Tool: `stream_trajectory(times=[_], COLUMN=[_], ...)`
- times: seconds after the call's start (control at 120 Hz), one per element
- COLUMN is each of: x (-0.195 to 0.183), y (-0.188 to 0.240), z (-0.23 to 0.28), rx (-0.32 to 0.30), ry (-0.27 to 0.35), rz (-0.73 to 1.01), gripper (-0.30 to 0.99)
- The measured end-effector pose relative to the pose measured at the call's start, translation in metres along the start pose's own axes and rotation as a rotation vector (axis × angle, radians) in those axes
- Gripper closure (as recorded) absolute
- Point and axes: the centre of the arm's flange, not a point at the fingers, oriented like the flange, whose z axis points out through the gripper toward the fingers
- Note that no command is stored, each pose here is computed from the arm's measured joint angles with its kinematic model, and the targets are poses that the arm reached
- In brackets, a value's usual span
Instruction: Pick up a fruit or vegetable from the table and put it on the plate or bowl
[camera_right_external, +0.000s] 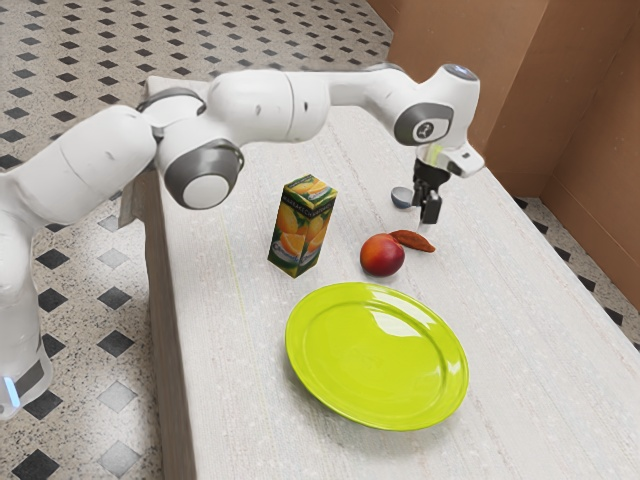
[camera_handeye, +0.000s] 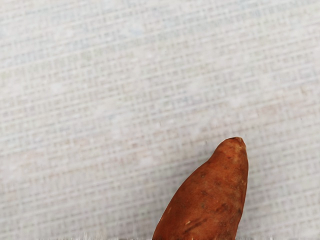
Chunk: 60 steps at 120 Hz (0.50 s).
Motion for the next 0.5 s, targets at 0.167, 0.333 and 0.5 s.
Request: stream_trajectory(times=[0.167, 0.333, 0.5], x=[-0.003, -0.006, -0.005], y=[0.004, 0.005, 0.007], z=[0.01, 0.023, 0.038], rx=[-0.014, -0.013, -0.022], ry=[-0.052, -0.098, -0.115], rz=[0.066, 0.125, 0.171], gripper=[0.0, 0.0, 0.0])
